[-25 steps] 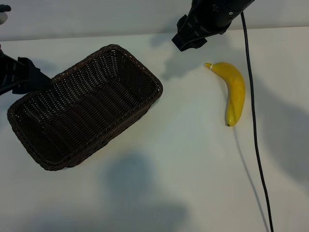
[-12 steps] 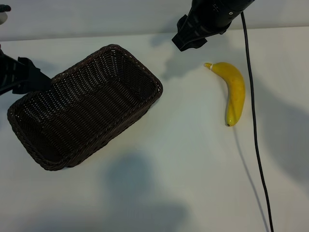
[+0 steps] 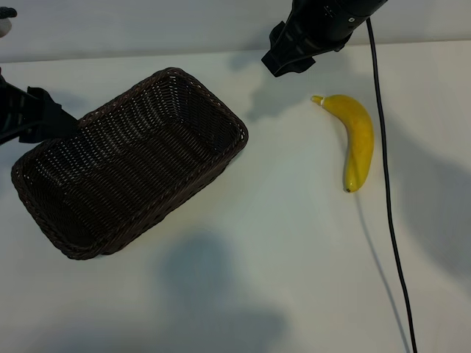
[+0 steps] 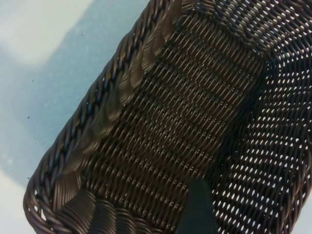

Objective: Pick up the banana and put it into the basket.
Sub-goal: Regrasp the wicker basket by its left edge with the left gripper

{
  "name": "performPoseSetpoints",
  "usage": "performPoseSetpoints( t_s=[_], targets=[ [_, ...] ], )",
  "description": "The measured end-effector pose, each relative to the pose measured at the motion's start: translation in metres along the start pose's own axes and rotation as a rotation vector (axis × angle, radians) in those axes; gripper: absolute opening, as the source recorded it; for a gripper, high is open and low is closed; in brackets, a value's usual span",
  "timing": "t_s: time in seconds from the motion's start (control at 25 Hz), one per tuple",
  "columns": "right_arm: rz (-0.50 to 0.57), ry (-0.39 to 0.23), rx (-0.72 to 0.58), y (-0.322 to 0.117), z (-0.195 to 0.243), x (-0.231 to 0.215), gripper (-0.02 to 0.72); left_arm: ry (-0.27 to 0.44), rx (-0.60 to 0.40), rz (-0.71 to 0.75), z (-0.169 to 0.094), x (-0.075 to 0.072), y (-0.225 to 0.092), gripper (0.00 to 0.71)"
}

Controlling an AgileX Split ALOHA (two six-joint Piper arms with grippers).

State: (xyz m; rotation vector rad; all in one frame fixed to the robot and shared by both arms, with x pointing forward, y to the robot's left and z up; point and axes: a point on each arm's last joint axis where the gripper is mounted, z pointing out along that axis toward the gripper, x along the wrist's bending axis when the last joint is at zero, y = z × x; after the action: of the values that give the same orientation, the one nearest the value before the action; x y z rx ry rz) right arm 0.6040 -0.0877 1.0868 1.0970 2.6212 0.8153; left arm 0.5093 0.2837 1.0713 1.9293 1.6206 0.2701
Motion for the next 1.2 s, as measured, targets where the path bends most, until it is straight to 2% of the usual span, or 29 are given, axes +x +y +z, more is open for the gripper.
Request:
performPoseSetpoints(
  t_s=[0.2,0.32,0.44,0.64,0.88,1.2],
  targets=[
    [0.0,-0.005,-0.014,0.001,0.0,0.0,0.536,0.0,0.001,-0.016,0.0,0.0,0.0,0.586],
    [0.0,-0.006,-0.015,0.001,0.0,-0.001,0.536,0.002,0.004,-0.087,-0.002,-0.001,-0.001,0.586],
    [0.0,-0.007,-0.016,0.001,0.0,-0.001,0.536,0.041,-0.014,-0.159,-0.012,-0.001,-0.002,0.586],
    [-0.002,-0.009,-0.015,0.001,0.0,-0.001,0.536,0.156,-0.029,-0.267,-0.027,0.003,-0.013,0.586],
    [-0.002,-0.011,-0.019,0.002,0.0,-0.001,0.536,0.226,0.041,-0.38,-0.007,0.013,-0.044,0.586],
    [-0.003,-0.006,-0.004,0.0,0.0,-0.001,0.536,0.251,0.008,-0.493,0.017,0.021,-0.072,0.586]
  ],
)
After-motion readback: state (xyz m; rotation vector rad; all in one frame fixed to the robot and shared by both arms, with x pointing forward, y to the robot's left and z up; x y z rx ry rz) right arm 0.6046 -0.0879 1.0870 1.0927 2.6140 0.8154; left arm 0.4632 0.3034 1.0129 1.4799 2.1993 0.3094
